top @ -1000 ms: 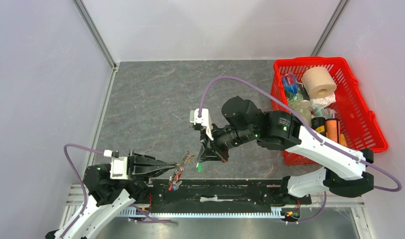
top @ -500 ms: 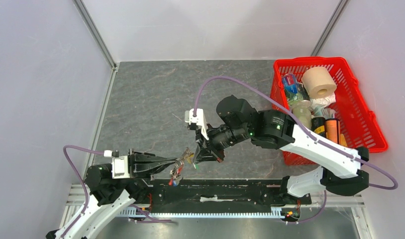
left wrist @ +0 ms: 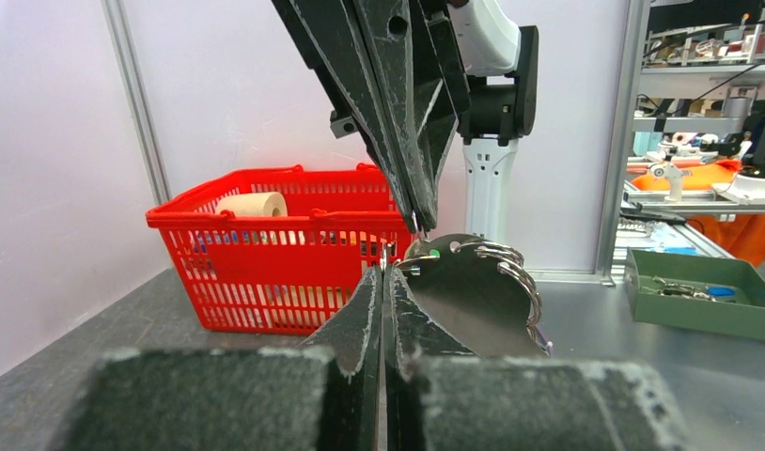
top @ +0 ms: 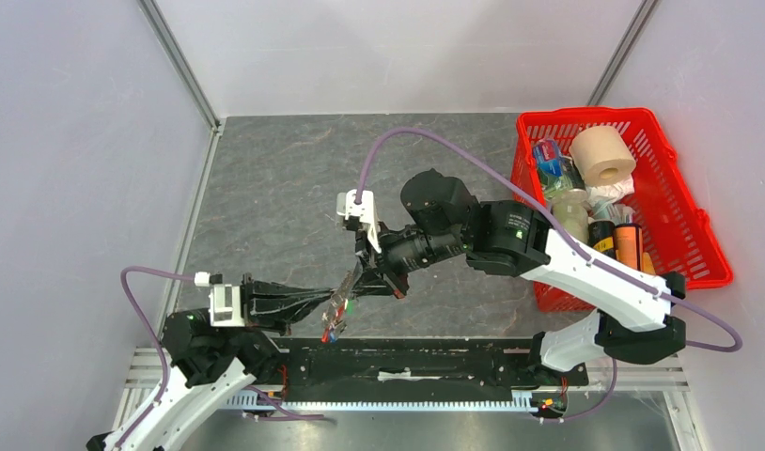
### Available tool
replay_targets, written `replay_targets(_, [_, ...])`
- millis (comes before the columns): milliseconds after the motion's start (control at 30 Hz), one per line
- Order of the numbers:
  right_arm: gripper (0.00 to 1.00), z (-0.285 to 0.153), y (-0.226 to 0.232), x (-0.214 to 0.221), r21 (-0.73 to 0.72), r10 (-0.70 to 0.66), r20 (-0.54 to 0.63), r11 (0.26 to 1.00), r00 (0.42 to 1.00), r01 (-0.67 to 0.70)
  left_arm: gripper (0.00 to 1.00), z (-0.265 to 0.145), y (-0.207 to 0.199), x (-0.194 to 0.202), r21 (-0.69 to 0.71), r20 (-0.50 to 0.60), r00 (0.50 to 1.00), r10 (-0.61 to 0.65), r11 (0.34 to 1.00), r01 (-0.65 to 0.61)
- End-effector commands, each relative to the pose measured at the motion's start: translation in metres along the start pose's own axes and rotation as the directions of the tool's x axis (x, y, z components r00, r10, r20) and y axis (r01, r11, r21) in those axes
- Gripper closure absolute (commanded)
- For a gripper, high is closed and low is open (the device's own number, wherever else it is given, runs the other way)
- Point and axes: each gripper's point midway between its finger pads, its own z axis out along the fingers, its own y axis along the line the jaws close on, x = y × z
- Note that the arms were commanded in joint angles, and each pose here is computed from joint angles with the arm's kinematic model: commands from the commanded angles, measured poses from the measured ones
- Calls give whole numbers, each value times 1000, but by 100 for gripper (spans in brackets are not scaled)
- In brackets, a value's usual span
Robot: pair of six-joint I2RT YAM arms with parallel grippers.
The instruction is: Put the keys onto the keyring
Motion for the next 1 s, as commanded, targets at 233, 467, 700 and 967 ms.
replay_targets(233, [100,-2,0,-31,34,-31,90,999,995,28,98,5,-6,-33,6,80,996,-43,999,42])
replay_targets(467, [100,0,-7,-32,64,-25,93,998,995,19,98,5,-9,-35,22,81,996,-49,999,48])
replay_targets(700, [100,0,-7,-35,68,-20,105,998,994,13,98,4,-13,-37,36,91,995,-48,998,45])
replay_targets(967, [100,-3,-9,-33,84,-11,122,996,992,1,98,2,-19,-43,63,116,992,-55,997,48])
